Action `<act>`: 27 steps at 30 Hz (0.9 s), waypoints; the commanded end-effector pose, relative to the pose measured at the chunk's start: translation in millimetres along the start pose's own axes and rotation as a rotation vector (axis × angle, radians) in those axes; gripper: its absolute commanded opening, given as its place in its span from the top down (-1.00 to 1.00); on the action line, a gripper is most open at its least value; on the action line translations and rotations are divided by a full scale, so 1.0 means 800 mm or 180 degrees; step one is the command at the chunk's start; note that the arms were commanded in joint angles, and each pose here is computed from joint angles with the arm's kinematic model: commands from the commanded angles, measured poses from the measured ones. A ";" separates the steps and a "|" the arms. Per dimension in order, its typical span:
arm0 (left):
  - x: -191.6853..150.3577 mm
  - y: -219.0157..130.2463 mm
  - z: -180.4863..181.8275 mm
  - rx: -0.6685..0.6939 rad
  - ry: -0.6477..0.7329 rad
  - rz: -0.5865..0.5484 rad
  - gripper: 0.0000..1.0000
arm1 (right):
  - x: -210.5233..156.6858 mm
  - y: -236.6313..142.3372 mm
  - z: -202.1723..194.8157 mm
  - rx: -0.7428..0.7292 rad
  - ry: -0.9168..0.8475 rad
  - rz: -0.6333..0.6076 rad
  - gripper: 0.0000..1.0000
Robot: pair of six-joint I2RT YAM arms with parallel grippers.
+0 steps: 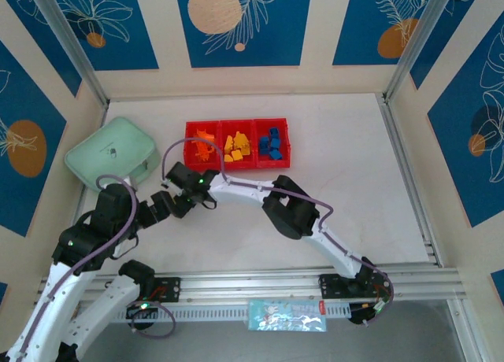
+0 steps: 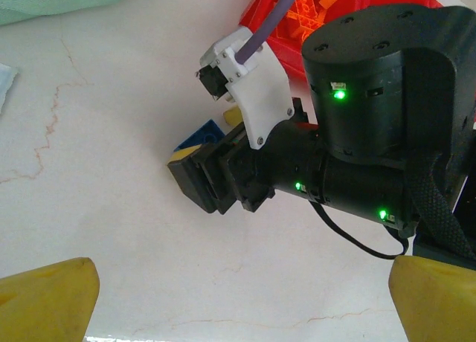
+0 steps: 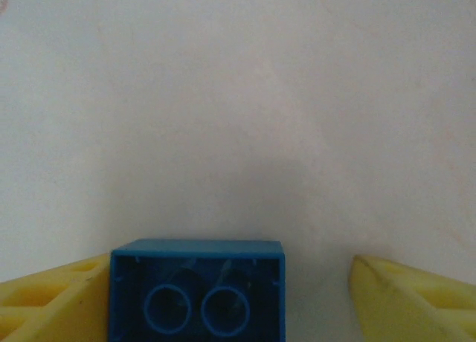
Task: Sort the legos into containers by color
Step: Pick up the lego from the middle-left of the table.
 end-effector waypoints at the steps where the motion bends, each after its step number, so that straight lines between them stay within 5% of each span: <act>1: -0.003 0.002 0.010 0.0113 -0.0047 0.0014 -0.99 | -0.010 0.011 0.006 -0.0033 -0.0102 0.0100 -0.46; 10: 0.000 0.000 0.006 0.0072 -0.0028 0.0001 -0.99 | 0.004 -0.020 0.016 0.0060 -0.0094 -0.0010 -0.04; 18: 0.006 -0.003 -0.004 -0.0037 0.0021 -0.0024 -0.99 | 0.017 -0.091 0.005 0.0124 0.0107 -0.0255 0.09; 27: 0.023 0.008 -0.038 -0.0333 0.0166 -0.0035 -0.99 | 0.012 -0.193 -0.113 -0.0281 0.0855 -0.0528 0.10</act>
Point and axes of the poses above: each hand's point on the last joint's axis, 136 mm out from that joint toward the fingers, its own y axis out along the fingers, its own z axis along the line the jaws close on, x = y × z, the point moved 1 cm from there along -y, back along the fingers, and after that the axes turned 6 degrees about y, right-handed, at the moved point
